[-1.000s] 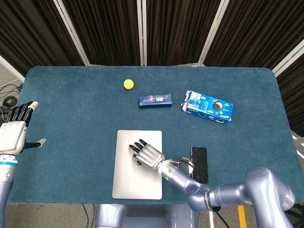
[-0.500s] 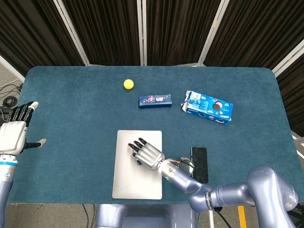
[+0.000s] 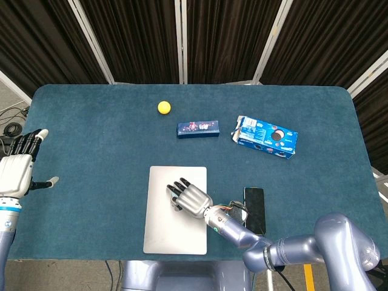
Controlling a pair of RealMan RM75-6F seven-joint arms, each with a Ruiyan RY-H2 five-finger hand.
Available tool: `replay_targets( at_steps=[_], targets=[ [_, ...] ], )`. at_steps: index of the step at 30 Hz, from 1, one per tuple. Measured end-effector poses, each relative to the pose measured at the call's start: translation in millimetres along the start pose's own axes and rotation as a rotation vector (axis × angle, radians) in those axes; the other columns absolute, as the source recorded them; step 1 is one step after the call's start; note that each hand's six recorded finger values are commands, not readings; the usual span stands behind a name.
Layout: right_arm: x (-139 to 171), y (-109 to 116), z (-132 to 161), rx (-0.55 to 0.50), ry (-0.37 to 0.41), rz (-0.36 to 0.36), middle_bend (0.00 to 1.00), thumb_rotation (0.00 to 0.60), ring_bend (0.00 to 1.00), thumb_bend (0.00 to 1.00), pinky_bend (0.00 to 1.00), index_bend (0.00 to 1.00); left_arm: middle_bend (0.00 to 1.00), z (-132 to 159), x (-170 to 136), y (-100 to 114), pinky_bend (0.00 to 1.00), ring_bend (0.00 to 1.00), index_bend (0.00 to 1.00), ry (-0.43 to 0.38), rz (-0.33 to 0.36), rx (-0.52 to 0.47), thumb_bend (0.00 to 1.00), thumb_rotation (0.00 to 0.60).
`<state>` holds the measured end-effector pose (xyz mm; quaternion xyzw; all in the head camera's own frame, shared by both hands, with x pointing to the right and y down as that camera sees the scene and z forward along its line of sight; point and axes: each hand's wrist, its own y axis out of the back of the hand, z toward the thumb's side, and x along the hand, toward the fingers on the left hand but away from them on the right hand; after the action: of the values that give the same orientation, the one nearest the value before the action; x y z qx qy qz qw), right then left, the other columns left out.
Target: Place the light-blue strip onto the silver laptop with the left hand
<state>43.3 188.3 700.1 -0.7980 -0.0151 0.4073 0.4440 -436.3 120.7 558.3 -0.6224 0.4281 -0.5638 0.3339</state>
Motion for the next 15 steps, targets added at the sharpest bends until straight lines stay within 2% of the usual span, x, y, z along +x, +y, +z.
replay_targets(
  at_steps=[10,15],
  targets=[
    [1,14,-1,-0.015,-0.004,-0.033,0.0,0.6,0.0,1.0,0.0,0.38,0.0,0,0,1,0.0,0.0,0.0,-0.003,-0.001,-0.005,0.0,0.6],
    [3,13,-2,-0.001,-0.007,-0.031,0.0,0.6,0.0,1.0,0.0,0.38,0.0,1,-1,1,0.0,0.0,0.0,-0.005,-0.002,-0.005,0.0,0.6]
  ],
)
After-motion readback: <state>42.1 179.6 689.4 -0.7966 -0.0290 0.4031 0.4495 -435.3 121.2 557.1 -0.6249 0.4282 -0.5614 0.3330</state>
